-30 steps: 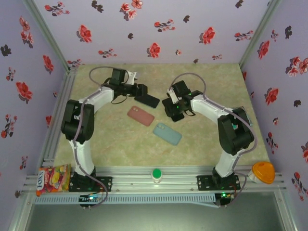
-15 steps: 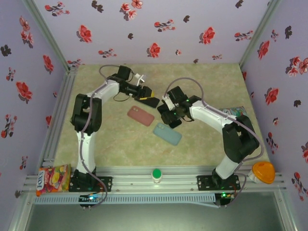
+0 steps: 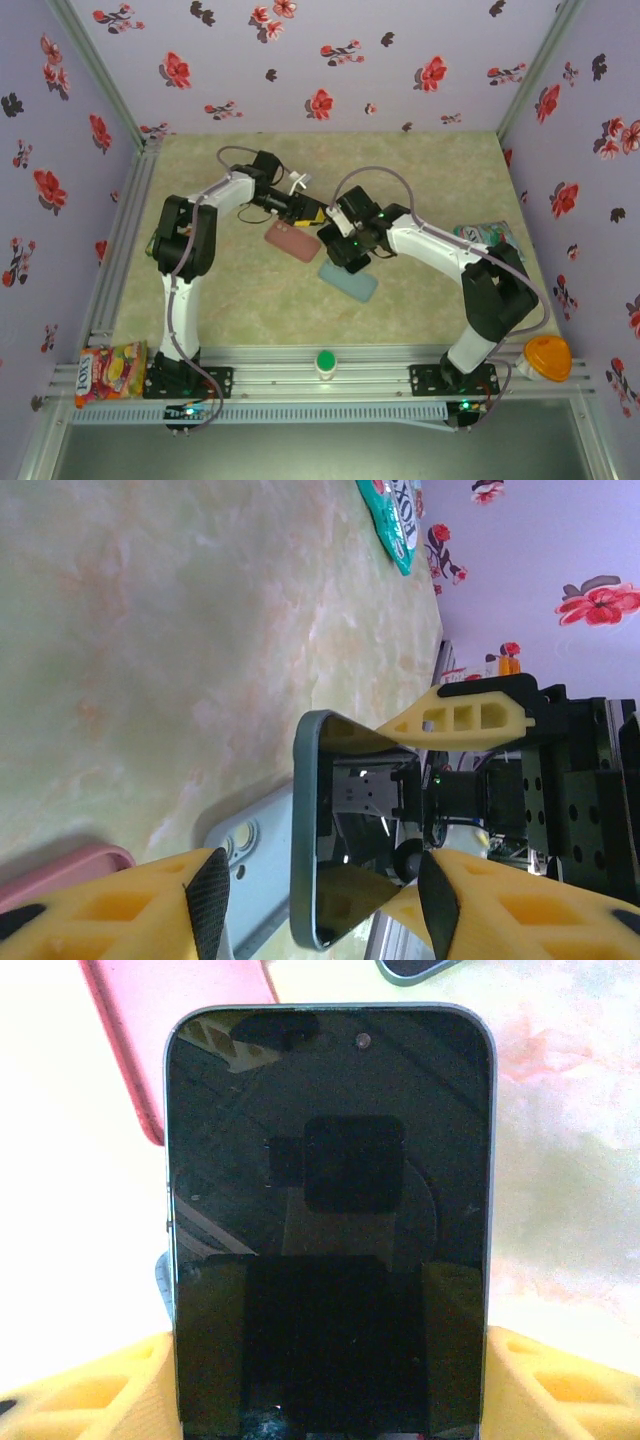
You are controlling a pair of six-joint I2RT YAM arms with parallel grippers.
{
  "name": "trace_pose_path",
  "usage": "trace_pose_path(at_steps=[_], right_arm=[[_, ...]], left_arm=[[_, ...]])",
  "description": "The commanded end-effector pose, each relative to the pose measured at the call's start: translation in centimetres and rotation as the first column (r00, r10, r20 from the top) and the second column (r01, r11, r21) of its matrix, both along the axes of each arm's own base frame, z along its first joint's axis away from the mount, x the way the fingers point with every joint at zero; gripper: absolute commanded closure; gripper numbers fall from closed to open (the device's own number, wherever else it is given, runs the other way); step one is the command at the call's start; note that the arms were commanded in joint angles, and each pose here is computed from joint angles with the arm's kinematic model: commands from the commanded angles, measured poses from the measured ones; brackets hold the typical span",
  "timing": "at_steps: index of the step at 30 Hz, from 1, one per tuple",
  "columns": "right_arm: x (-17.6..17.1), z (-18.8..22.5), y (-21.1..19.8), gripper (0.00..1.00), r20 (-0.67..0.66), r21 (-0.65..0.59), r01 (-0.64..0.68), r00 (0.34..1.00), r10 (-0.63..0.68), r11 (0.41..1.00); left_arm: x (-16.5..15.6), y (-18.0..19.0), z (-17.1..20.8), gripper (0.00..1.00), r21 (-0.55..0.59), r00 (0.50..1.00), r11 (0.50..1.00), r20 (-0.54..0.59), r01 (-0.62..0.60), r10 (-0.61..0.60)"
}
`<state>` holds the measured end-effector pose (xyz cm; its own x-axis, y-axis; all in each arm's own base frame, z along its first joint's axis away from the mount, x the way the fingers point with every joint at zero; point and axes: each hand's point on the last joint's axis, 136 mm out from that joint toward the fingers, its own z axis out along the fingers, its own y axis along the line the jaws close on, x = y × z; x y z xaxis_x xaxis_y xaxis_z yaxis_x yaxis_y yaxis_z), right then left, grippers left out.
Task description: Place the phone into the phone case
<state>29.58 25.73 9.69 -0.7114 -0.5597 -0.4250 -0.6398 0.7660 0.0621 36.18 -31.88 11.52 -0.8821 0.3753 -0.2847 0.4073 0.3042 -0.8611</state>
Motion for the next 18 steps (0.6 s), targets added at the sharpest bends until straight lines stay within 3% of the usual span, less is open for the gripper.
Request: trace_pose_path(at_steps=[1, 18], right_arm=[[-0.4, 1.2, 0.3, 0.38, 0.027, 0.011, -0.016, 1.000, 0.016, 1.000], [-0.4, 1.0, 0.9, 0.39, 0.038, -0.020, -0.038, 0.999, 0.038, 0.999]], left_arm=[[-1.2, -0.2, 0.0, 0.44, -0.021, 0.998, 0.999, -0.046, 0.036, -0.037], [-2.8, -1.2, -1.1, 0.48, -0.031, 0.989, 0.993, -0.093, 0.114, -0.117]])
